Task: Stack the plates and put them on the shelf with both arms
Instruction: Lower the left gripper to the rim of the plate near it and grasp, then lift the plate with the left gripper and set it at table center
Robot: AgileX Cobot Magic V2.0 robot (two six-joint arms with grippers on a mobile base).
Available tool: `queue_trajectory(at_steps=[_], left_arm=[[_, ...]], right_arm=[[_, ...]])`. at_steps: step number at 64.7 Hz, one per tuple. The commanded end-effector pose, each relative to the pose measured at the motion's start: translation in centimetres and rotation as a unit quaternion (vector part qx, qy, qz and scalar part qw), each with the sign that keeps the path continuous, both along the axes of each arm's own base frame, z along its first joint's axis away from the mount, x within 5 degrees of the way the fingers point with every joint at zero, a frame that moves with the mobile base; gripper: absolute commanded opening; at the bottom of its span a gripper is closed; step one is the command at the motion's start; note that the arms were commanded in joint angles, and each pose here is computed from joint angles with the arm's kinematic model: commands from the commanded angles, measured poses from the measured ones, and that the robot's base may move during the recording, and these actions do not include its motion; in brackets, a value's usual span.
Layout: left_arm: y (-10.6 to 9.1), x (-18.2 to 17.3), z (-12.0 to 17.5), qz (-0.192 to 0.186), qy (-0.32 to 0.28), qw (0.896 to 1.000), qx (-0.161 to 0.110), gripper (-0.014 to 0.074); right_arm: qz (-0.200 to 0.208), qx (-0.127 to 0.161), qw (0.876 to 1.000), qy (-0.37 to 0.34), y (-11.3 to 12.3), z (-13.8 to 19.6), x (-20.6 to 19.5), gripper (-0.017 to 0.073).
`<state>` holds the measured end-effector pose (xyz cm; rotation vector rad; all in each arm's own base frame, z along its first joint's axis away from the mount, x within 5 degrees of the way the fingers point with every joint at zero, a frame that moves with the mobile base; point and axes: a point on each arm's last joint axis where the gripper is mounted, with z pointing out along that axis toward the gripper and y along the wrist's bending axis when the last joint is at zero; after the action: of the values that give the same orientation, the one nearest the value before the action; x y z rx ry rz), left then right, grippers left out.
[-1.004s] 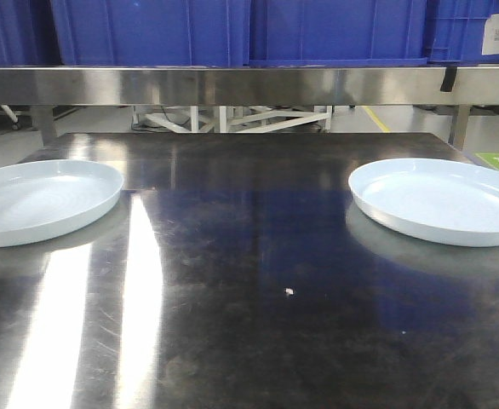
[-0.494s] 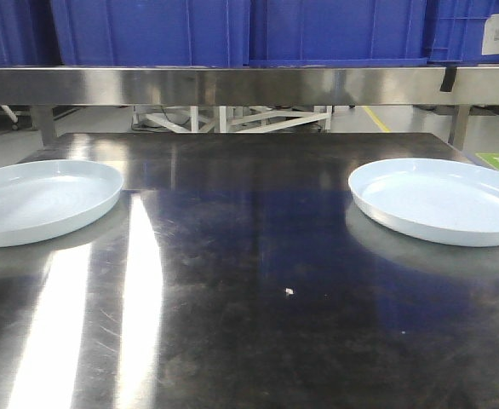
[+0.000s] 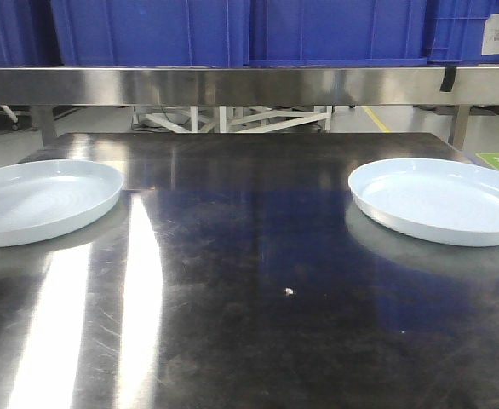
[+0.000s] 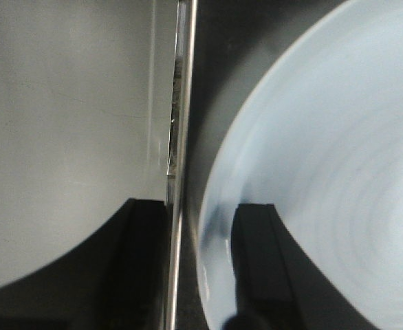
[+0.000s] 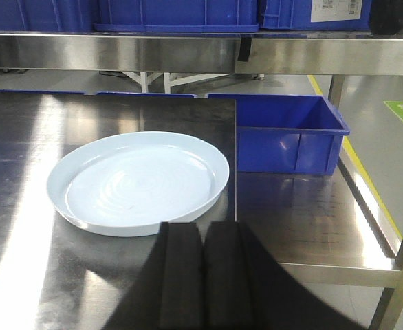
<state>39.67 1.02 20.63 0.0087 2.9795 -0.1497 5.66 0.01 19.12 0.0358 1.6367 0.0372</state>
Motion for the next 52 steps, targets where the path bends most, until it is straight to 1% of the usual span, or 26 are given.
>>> queue_trajectory(at_steps=[1, 7, 10, 17, 23, 26, 34, 45, 52], left_arm=[[-0.3, -0.1, 2.8, 0.000, -0.035, 0.999, -0.003, 0.0194], [-0.3, -0.2, 2.8, 0.000, -0.028, 1.000, -0.003, 0.0074], [-0.3, -0.3, 2.8, -0.001, -0.026, 1.000, -0.004, 0.0090], [-0.3, -0.4, 3.0, -0.001, -0.028, 1.000, -0.004, 0.0083], [-0.3, -0.6, 4.0, -0.001, -0.038, 0.999, -0.004, 0.0083], [-0.3, -0.8, 4.9, 0.000, -0.046, 0.999, -0.009, 0.0083], [-0.5, -1.3, 6.7, 0.004, -0.053, 0.998, -0.028, 0.0083], [-1.1, -1.9, 7.9, 0.008, -0.057, 0.996, -0.061, 0.0083], [-2.0, -2.2, 8.5, 0.004, -0.057, 0.995, -0.085, 0.0083]], right_arm=[[-0.001, -0.006, 0.998, -0.056, 0.0, 1.0, -0.1, 0.0056], [-0.001, -0.006, 0.998, -0.056, 0.0, 1.0, -0.1, 0.0056], [-0.001, -0.006, 0.998, -0.056, 0.0, 1.0, -0.1, 0.0056], [-0.001, -0.006, 0.998, -0.056, 0.0, 1.0, -0.1, 0.0056], [-0.001, -0.006, 0.998, -0.056, 0.0, 1.0, -0.1, 0.0056], [-0.001, -0.006, 0.998, -0.056, 0.0, 1.0, -0.1, 0.0056], [-0.001, -0.006, 0.998, -0.056, 0.0, 1.0, -0.1, 0.0056], [-0.001, -0.006, 0.998, -0.056, 0.0, 1.0, -0.1, 0.0056], [-0.001, -0.006, 0.998, -0.056, 0.0, 1.0, -0.1, 0.0056]])
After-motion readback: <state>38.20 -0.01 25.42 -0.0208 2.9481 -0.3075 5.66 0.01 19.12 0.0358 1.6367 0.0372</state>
